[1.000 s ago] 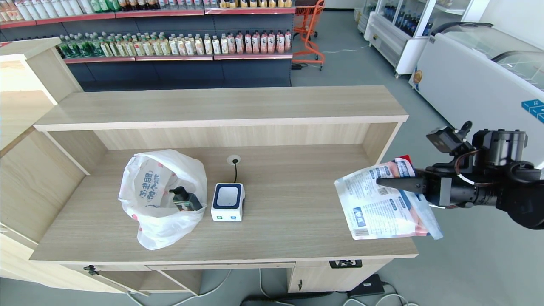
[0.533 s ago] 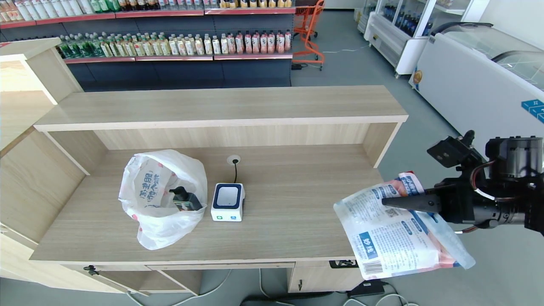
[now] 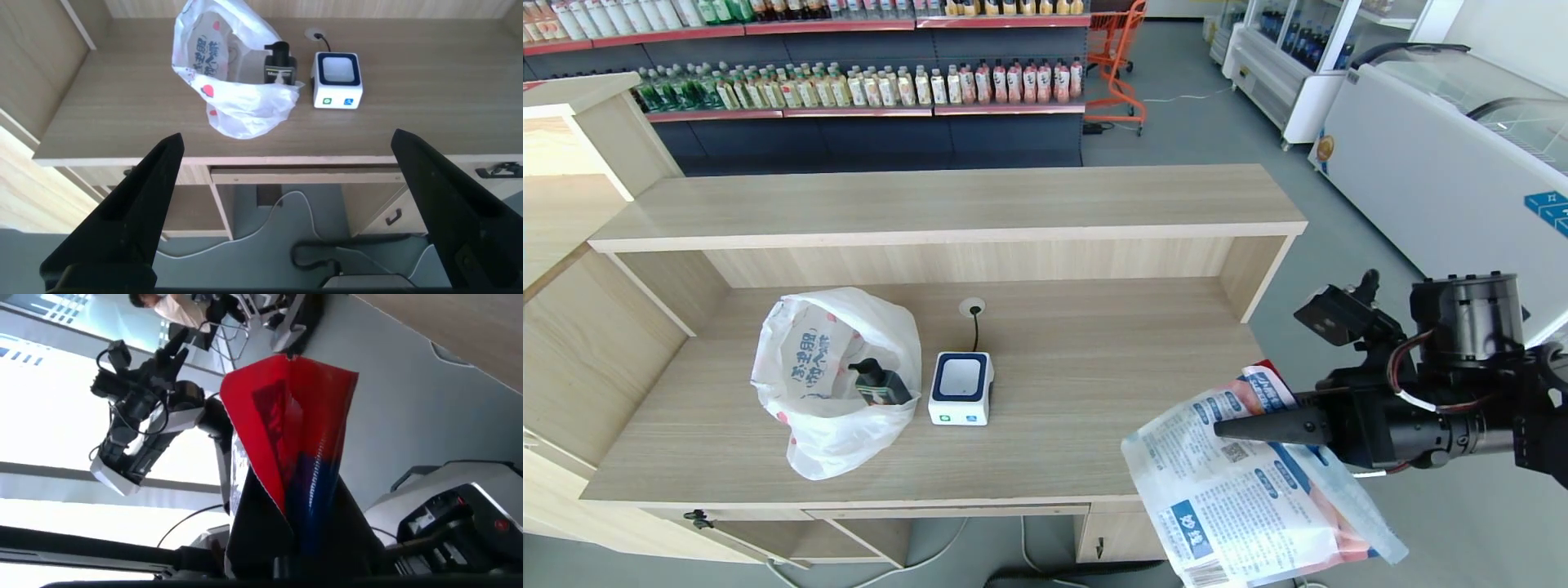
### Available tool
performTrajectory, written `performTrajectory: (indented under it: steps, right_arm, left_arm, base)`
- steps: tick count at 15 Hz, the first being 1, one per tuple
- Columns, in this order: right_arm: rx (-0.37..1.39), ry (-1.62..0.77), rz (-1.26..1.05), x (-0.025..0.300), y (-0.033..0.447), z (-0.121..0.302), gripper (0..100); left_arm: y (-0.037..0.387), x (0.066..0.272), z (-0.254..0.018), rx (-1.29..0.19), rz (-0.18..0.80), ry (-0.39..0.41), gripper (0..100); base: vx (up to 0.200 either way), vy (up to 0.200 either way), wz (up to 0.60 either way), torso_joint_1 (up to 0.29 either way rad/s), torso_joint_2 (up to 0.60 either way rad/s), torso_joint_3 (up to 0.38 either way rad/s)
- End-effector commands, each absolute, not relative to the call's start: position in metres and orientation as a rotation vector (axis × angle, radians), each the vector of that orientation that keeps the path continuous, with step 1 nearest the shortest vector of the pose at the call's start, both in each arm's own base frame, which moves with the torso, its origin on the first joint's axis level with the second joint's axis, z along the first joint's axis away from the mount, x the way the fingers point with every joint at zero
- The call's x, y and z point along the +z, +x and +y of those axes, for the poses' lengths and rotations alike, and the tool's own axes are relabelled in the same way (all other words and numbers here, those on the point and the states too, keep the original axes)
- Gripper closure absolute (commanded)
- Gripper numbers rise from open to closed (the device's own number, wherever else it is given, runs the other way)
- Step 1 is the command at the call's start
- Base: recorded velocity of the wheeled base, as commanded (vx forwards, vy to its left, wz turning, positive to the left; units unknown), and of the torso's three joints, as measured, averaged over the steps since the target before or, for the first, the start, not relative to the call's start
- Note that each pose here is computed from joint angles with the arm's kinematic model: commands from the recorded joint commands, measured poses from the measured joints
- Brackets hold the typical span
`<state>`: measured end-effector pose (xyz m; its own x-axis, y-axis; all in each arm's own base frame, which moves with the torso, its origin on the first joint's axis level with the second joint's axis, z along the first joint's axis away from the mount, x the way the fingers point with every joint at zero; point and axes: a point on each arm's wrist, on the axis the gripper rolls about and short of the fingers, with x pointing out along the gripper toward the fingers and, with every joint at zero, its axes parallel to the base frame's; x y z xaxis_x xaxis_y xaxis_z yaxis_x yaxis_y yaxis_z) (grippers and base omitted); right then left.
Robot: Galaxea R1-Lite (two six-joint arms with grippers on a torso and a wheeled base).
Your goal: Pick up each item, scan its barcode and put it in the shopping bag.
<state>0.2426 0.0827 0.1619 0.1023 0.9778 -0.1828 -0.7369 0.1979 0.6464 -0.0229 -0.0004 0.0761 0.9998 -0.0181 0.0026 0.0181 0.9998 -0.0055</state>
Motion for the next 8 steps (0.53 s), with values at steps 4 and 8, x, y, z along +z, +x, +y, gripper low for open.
performTrajectory:
  steps: [4, 8]
  right_arm:
    - [1.354, 0.447, 0.68, 0.159, 0.2439, 0.0907, 100]
    - [1.367, 0.44, 0.68, 0.1593, 0.2451, 0.0948, 100]
  left_arm:
    - [-0.0229, 0.0761, -0.0004, -0.018, -0.003, -0.006, 0]
    - [-0.0229, 0.0761, -0.0004, -0.018, -0.003, -0.006, 0]
  base:
    - [0.0, 0.0, 0.0, 0.0, 0.0, 0.0]
    - [0.0, 0.0, 0.0, 0.0, 0.0, 0.0]
